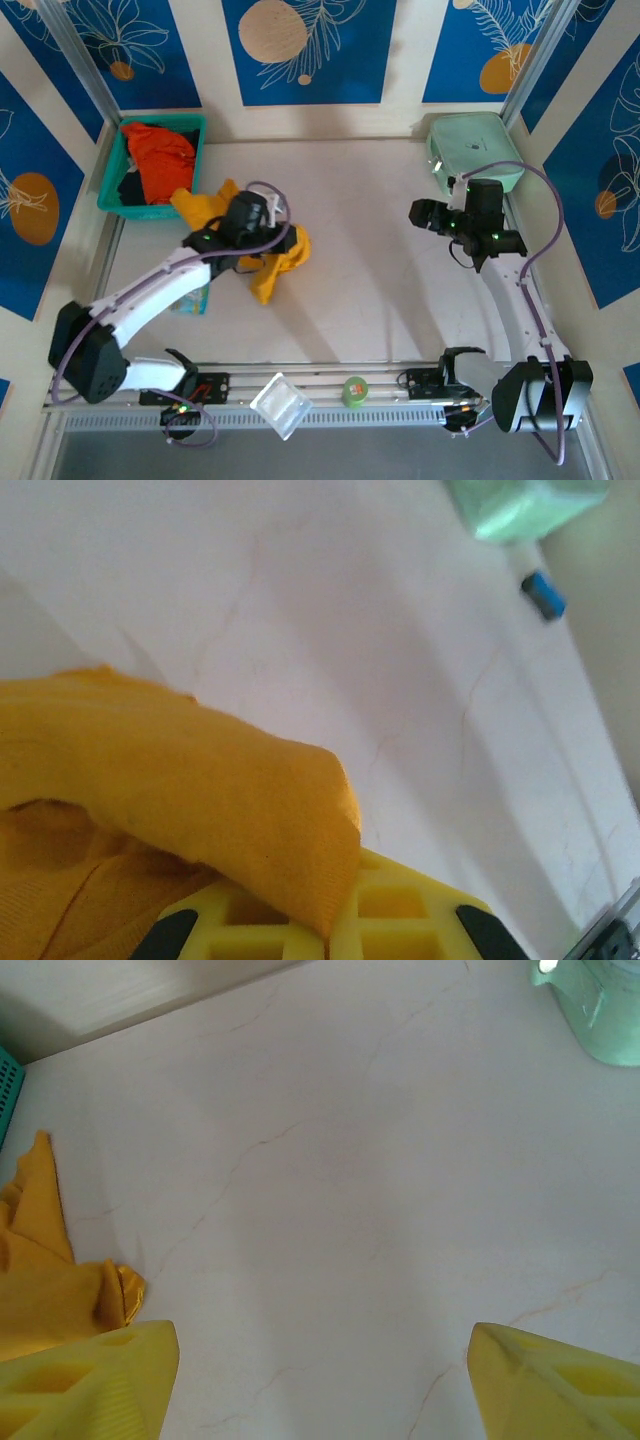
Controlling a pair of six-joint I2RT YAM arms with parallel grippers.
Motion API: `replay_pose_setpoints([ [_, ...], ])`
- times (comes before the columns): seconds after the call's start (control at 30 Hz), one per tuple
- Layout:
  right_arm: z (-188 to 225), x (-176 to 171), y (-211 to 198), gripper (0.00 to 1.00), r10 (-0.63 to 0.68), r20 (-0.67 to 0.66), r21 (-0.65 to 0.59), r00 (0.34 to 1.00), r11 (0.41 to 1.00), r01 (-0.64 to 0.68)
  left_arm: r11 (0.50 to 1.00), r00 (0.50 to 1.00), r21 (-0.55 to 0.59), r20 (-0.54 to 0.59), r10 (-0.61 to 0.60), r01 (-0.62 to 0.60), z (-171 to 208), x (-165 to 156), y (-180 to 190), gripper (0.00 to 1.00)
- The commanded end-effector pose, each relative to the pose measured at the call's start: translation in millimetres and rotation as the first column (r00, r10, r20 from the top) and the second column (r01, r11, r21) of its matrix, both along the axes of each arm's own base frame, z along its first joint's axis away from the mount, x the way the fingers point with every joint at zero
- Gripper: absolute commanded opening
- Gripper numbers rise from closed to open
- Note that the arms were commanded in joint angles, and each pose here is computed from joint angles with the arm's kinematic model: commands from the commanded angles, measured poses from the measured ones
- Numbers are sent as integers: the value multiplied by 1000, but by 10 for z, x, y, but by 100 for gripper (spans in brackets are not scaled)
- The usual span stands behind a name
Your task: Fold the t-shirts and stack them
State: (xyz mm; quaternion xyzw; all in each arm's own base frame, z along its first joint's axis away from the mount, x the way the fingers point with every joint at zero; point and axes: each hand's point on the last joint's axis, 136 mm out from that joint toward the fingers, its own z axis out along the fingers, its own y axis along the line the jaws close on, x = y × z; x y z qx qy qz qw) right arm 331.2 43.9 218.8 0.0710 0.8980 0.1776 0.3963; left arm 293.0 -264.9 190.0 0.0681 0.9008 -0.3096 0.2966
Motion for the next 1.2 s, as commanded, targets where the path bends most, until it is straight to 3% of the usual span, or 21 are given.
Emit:
replay_pose_setpoints([
  [0.0, 85, -112, 15, 77, -5, -28, 46, 1000, 999, 6, 999, 1000, -33, 6, 5, -5, -121, -32, -294, 0],
  [0.13, 89, -191, 78, 77, -2, -83, 114, 997, 993, 11, 999, 998, 28, -54, -40, 42, -420, -218, -527, 0],
  [0.2, 44, -239, 179, 77, 19, -127, 187, 992, 982, 5, 997, 995, 40, -75, -61, 64, -497, -290, -587, 20],
  [0.27, -52, -283, 334, 77, 52, -180, 279, 982, 960, 0, 995, 994, 59, -85, -75, 80, -509, -339, -587, 56],
  [0.33, -189, -310, 518, 76, 93, -227, 341, 969, 940, -11, 993, 995, 94, -73, -71, 77, -452, -349, -509, 79],
  [0.37, -268, -314, 631, 76, 117, -248, 355, 962, 935, -22, 990, 996, 121, -58, -63, 69, -394, -353, -437, 87],
  [0.43, -429, -305, 827, 76, 147, -289, 343, 946, 939, -41, 982, 999, 184, -22, -35, 39, -274, -355, -253, 91],
  [0.53, -650, -218, 1116, 73, 185, -345, 303, 920, 950, -77, 950, 998, 308, 9, 55, -55, -147, -348, 170, 93],
  [0.67, -918, -62, 1510, 68, 229, -403, 254, 886, 958, -133, 880, 982, 445, -10, 189, -164, -234, -373, 724, 87],
  [0.77, -1093, -15, 1905, 63, 293, -451, 226, 843, 951, -209, 865, 960, 452, -62, 273, -217, -487, -377, 982, 82],
  [0.93, -1296, -70, 2469, 61, 346, -495, 109, 797, 935, -338, 858, 910, 420, -151, 387, -295, -1013, -315, 1278, 62],
  [1.17, -1439, -7, 2738, 66, 318, -531, -36, 785, 917, -396, 841, 881, 431, -180, 437, -329, -1452, -156, 1429, 52],
])
